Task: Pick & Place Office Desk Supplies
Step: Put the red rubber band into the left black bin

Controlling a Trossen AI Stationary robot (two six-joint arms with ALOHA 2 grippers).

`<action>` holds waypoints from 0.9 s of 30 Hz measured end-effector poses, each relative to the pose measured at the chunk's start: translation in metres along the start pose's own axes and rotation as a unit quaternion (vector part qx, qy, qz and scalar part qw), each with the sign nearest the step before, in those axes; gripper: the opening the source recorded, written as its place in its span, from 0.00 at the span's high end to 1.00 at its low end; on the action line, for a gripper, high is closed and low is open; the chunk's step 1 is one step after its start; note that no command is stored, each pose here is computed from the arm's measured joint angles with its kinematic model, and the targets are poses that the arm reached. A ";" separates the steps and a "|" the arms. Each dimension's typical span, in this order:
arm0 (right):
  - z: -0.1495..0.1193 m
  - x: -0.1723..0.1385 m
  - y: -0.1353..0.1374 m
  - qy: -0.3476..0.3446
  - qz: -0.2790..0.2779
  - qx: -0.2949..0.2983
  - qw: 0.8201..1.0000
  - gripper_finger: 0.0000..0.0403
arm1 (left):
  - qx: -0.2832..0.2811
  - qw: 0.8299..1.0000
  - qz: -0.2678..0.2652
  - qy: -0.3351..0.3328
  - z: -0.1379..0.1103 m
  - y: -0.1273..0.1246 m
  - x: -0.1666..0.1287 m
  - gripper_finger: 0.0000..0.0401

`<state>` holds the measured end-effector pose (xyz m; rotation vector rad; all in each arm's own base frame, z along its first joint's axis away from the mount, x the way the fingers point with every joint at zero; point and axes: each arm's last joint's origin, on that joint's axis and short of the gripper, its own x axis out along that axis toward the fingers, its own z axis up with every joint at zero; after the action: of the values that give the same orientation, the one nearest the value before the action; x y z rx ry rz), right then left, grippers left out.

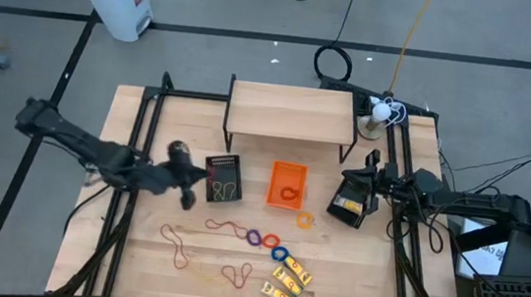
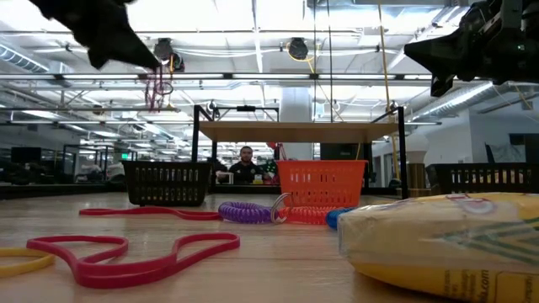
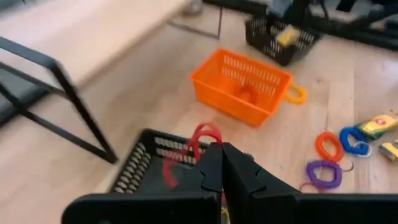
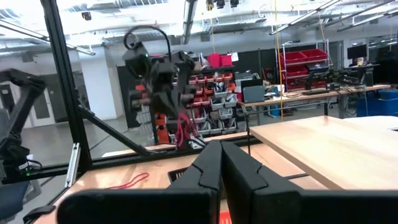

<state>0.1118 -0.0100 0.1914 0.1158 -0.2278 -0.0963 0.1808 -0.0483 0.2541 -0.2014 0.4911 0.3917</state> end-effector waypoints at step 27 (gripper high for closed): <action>-0.003 0.000 0.000 0.016 0.000 0.016 1.000 0.99 | -0.041 0.978 0.022 0.202 -0.037 0.009 0.108 0.97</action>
<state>0.1124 -0.0099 0.1883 0.1487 -0.1975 -0.0909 0.2488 -0.0160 0.1677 -0.3535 0.8806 0.4166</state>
